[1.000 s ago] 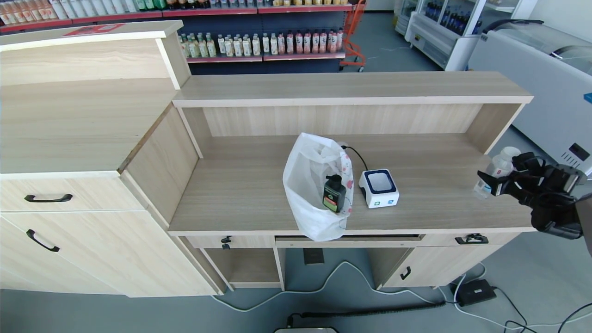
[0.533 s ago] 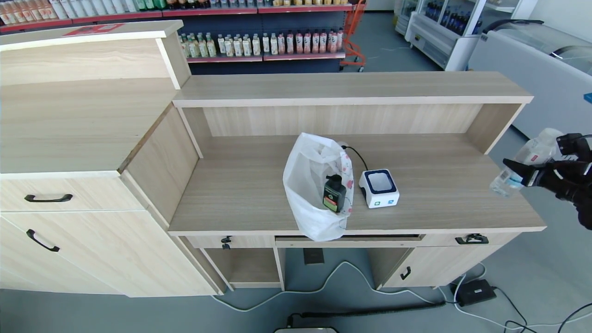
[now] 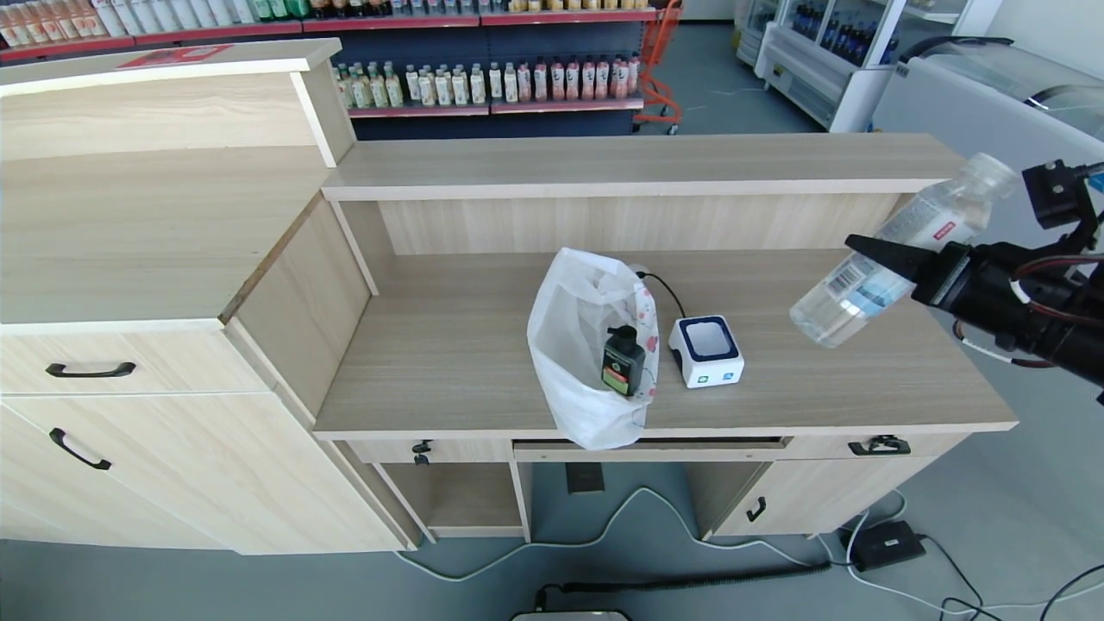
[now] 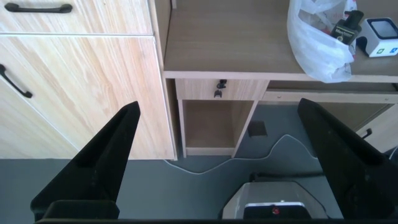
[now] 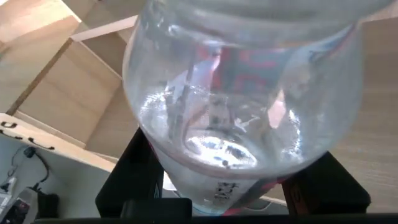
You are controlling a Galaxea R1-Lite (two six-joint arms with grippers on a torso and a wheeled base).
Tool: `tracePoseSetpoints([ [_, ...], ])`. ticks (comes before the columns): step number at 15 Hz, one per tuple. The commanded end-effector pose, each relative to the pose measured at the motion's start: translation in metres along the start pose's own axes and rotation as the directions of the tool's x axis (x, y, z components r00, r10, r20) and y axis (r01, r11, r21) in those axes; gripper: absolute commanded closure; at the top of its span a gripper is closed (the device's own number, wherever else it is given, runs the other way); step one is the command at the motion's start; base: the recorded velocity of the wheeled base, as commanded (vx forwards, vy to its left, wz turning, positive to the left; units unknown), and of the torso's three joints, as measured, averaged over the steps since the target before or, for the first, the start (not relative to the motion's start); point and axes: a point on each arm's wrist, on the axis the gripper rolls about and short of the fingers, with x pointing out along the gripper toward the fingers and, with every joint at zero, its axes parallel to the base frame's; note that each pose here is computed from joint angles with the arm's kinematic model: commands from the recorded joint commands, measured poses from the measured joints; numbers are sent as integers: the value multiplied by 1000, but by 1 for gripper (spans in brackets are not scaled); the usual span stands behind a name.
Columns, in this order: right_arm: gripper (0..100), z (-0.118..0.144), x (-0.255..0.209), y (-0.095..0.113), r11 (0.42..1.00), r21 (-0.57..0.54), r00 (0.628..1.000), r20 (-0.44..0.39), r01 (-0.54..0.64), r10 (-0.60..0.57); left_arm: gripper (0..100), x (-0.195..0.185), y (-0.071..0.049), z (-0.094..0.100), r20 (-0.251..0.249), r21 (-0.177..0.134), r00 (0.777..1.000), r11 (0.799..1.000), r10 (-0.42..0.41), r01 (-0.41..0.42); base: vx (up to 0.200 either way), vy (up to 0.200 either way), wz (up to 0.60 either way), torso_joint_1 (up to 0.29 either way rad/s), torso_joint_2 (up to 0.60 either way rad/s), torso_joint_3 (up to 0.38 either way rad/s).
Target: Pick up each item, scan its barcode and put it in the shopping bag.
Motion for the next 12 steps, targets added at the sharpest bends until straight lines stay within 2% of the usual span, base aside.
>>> tracePoseSetpoints([
  [1,100,1,1,61,991,75,993,42,-112,109,0,0,0,0,0,-1,1000,1000,0,0,0,0,0,0,0,0],
  [3,100,-4,-5,79,976,135,985,23,-173,172,0,0,0,0,0,-1,1000,1000,0,0,0,0,0,0,0,0],
  [5,100,-12,-16,87,965,142,974,-18,-221,226,0,0,0,0,0,-1,1000,1000,-2,2,0,0,0,0,0,0],
  [7,100,-9,-19,95,946,146,955,-23,-289,296,0,0,0,0,0,-1,1000,1000,0,0,0,0,0,0,0,0],
  [9,100,0,-24,103,869,155,874,-56,-471,483,0,0,0,0,0,-1,1000,1000,0,0,0,0,0,0,0,0],
  [10,100,1,-26,105,840,168,843,-73,-517,533,0,0,0,0,0,-1,1000,1000,0,0,0,0,0,0,0,0],
  [11,100,3,-32,109,766,181,761,-109,-617,639,0,0,0,0,0,-1,1000,1000,0,0,0,0,0,0,0,0],
  [12,100,3,-35,110,723,188,712,-132,-665,690,0,0,0,0,0,-1,1000,1000,0,0,0,0,0,0,0,0],
])
